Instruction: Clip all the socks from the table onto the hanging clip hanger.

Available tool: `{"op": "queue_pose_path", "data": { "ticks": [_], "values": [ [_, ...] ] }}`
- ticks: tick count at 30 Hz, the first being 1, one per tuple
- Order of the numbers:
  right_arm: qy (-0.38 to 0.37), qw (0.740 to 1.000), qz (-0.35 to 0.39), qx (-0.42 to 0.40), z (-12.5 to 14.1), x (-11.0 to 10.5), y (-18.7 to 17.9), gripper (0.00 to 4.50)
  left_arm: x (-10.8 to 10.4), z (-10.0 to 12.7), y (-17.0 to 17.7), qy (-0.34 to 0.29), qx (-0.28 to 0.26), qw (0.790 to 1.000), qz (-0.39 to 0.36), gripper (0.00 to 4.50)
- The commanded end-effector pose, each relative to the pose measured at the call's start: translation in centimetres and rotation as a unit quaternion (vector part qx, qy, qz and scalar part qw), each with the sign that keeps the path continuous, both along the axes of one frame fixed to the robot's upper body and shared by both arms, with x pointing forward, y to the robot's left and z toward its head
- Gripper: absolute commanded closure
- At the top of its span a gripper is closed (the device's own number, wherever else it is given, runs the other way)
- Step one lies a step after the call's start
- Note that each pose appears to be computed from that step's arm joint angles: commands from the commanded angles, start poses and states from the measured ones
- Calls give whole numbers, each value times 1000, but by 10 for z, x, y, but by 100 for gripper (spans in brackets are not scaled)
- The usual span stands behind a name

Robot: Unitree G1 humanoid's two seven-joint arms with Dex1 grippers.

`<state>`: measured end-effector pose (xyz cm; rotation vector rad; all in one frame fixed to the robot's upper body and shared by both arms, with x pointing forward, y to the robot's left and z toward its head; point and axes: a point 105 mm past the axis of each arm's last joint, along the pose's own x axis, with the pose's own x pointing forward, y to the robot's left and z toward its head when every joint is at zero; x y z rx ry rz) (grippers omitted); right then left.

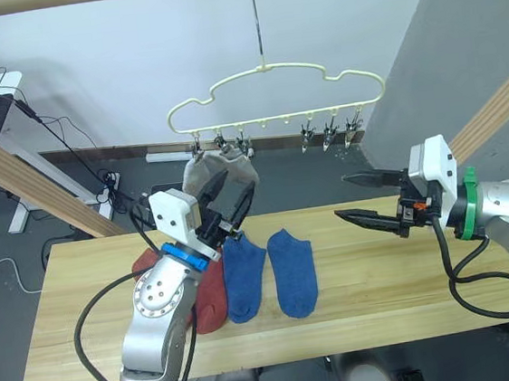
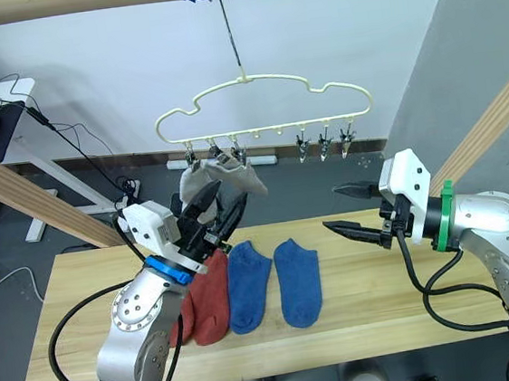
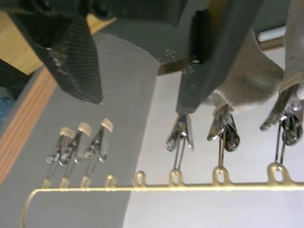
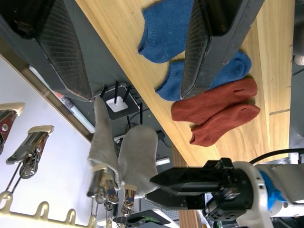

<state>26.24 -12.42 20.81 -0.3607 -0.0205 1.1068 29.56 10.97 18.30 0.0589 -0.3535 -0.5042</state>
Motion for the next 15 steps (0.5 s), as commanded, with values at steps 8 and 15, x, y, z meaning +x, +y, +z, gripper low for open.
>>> {"op": "queue_pose_path", "data": {
  "ticks": [8, 15],
  "values": [
    [-23, 1000, 13, -2, 15, -5, 4, 142, 17, 1, -8, -22, -9, 999, 41, 274],
    [-21, 1000, 19, 2, 19, -6, 8, 142, 29, 3, -12, -36, -19, 998, 45, 274]
  ]
}}
